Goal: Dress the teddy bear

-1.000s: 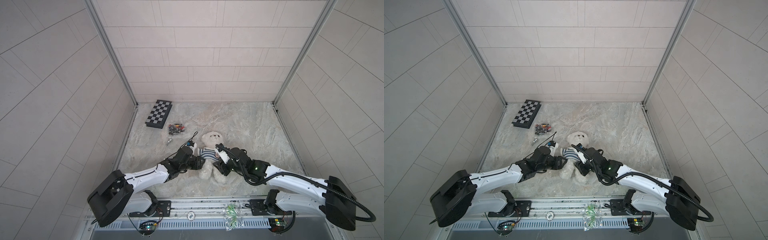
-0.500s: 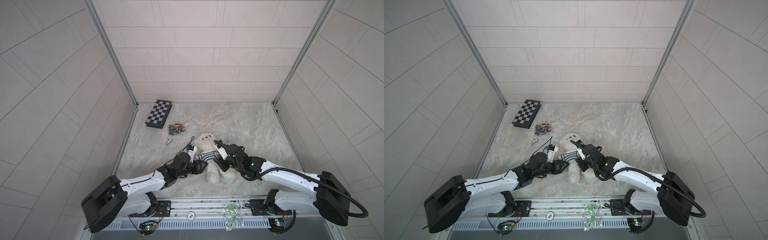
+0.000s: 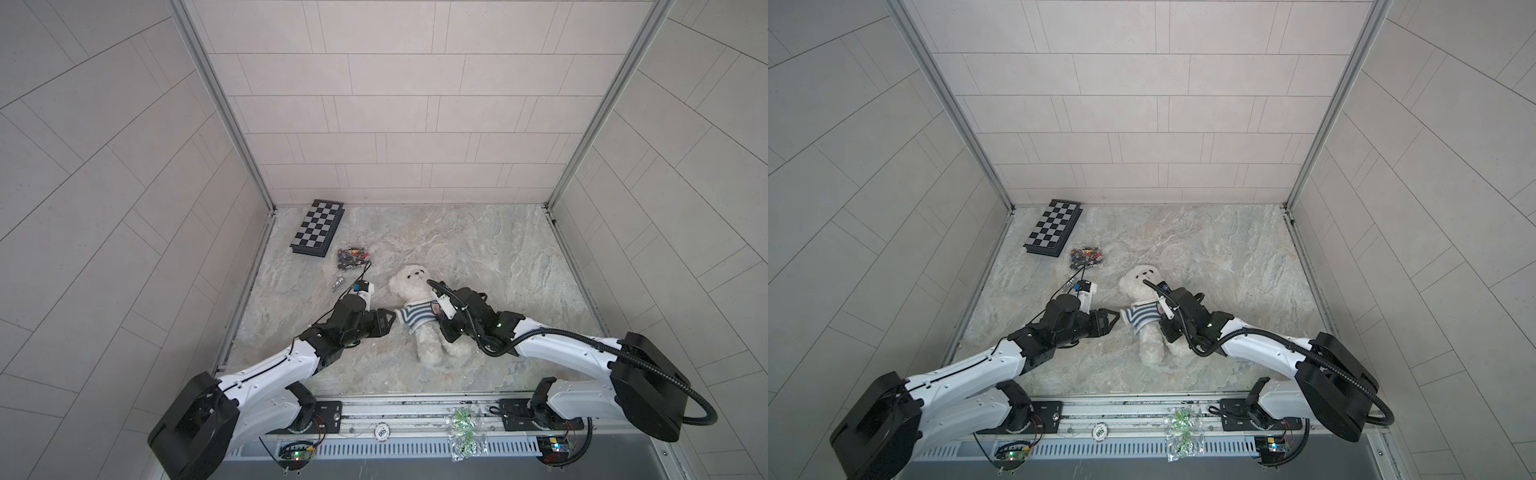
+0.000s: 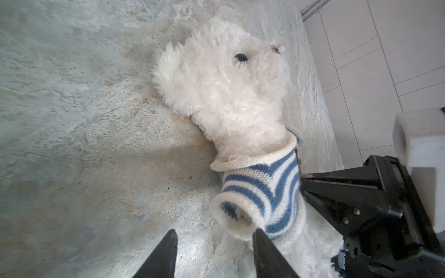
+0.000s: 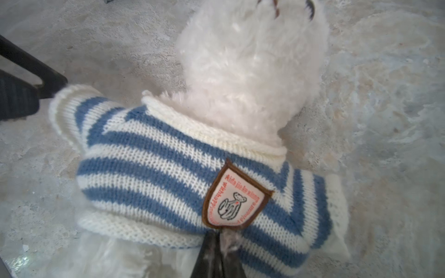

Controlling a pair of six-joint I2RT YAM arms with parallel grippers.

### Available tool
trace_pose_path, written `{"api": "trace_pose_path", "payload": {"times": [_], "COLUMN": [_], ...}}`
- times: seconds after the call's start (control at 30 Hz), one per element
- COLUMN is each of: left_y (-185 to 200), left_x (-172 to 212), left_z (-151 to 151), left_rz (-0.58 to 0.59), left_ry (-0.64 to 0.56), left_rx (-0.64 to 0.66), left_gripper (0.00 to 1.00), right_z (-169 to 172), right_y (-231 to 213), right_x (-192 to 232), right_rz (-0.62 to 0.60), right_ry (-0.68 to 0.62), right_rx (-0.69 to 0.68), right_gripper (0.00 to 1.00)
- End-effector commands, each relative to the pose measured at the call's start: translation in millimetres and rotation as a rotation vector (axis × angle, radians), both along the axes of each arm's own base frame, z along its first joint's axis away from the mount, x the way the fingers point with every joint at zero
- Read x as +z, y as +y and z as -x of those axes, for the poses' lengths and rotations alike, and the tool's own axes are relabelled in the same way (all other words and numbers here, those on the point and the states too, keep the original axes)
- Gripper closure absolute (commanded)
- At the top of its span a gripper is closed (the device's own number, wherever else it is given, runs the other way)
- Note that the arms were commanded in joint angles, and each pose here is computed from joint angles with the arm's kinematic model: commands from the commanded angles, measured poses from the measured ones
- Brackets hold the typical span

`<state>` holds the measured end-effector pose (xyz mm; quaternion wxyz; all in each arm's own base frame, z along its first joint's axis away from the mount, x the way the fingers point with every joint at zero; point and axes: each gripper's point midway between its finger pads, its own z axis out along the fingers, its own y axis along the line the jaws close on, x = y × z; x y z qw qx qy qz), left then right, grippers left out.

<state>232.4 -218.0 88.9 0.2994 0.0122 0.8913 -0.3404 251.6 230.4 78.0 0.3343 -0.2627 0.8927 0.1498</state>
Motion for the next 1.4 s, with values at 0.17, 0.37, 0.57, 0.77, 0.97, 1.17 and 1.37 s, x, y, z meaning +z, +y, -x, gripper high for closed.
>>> {"api": "trace_pose_path", "payload": {"times": [0.17, 0.37, 0.57, 0.77, 0.97, 1.17, 1.37], "left_y": [-12, -26, -30, -22, -19, -18, -18], "left_x": [5, 3, 13, 18, 30, 42, 36], "left_z": [-9, -8, -8, -7, -13, -22, -35], "left_rz": [0.007, 0.027, 0.03, 0.015, 0.027, 0.014, -0.011], "left_ry": [-0.02, -0.021, -0.051, -0.07, -0.096, -0.115, -0.092], "left_rx": [-0.031, -0.049, -0.035, -0.026, -0.031, -0.045, -0.042], "left_gripper": [0.48, 0.49, 0.49, 0.49, 0.49, 0.47, 0.48], "right_z": [-3, -10, -9, -5, 7, 9, 12], "right_y": [-27, -25, -28, -33, -20, -14, 2], "right_x": [-16, -5, -1, 1, 10, 35, 76], "right_rz": [0.103, 0.108, 0.146, 0.157, 0.063, -0.016, -0.055], "right_ry": [0.046, 0.045, 0.078, 0.103, 0.124, 0.046, -0.065], "right_rx": [-0.044, -0.032, -0.015, -0.03, 0.011, 0.019, 0.055], "right_gripper": [0.93, 0.92, 0.93, 0.92, 0.91, 0.8, 0.67]}}
